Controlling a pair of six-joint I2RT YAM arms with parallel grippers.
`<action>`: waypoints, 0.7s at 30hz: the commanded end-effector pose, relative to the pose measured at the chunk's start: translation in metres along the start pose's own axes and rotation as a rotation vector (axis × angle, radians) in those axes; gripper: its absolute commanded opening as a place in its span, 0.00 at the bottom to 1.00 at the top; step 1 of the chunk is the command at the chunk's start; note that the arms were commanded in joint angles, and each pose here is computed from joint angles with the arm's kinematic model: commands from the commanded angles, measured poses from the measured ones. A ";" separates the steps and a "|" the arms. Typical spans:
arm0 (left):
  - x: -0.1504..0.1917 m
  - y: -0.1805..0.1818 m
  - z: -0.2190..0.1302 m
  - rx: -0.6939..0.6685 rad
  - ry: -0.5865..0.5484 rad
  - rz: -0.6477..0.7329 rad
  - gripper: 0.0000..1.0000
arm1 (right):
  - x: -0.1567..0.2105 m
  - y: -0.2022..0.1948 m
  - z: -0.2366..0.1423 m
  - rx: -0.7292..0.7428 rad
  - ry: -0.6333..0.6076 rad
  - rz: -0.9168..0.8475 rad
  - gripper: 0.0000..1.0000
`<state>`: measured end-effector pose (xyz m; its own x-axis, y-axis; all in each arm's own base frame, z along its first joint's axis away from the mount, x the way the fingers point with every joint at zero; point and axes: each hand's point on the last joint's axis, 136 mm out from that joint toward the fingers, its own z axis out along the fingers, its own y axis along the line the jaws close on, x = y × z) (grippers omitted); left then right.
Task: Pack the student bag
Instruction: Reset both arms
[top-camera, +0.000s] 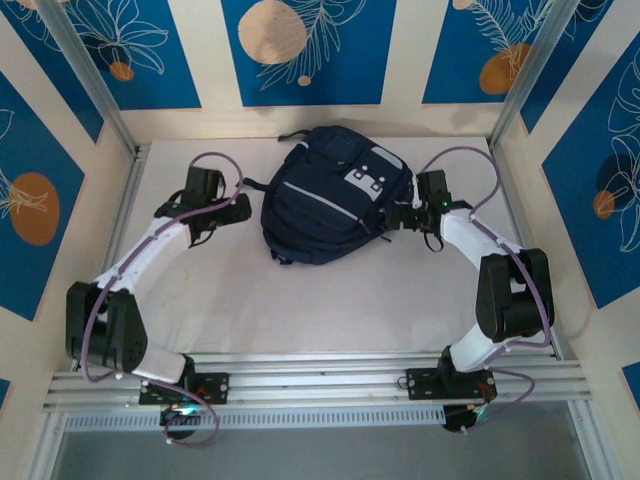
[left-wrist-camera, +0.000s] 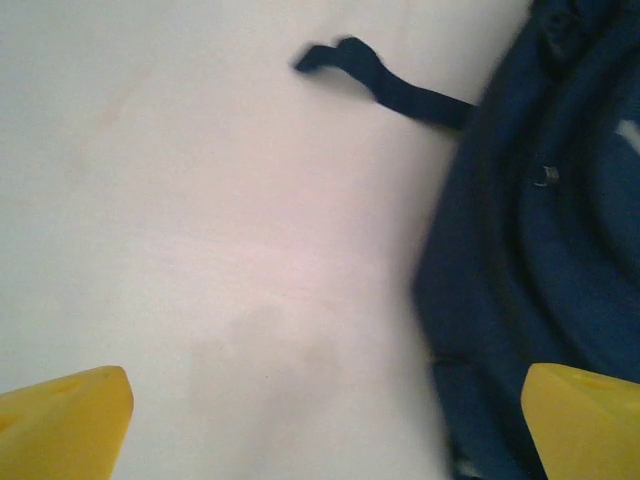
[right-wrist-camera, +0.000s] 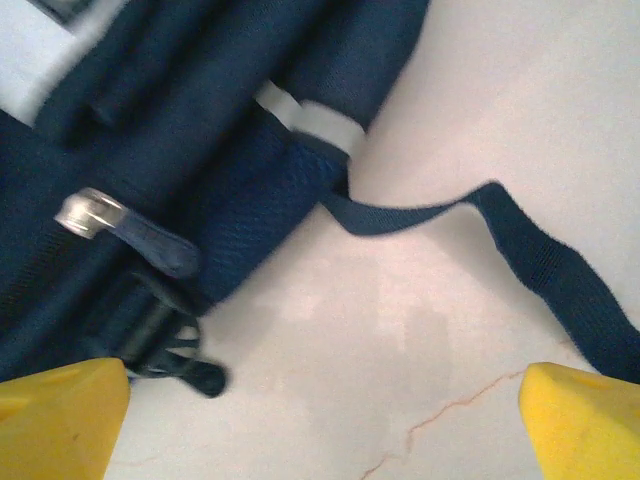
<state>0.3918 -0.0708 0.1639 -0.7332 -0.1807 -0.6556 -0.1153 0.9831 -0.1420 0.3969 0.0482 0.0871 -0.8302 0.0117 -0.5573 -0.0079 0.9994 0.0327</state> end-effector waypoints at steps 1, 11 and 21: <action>0.000 0.035 0.005 -0.133 -0.083 0.139 0.99 | -0.035 0.003 0.000 -0.006 -0.239 -0.089 1.00; 0.010 0.063 0.036 -0.161 -0.375 0.257 1.00 | -0.009 -0.012 -0.009 -0.105 -0.540 -0.044 1.00; 0.036 0.066 0.047 -0.051 -0.559 0.263 1.00 | -0.003 -0.027 -0.006 -0.099 -0.595 0.031 0.99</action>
<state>0.3759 -0.0096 0.0604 -0.4674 0.0943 -0.8790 -0.0521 0.9896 0.1339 0.3832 0.0177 0.0679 -0.4650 0.0852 -0.8812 -0.0532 0.9909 0.1239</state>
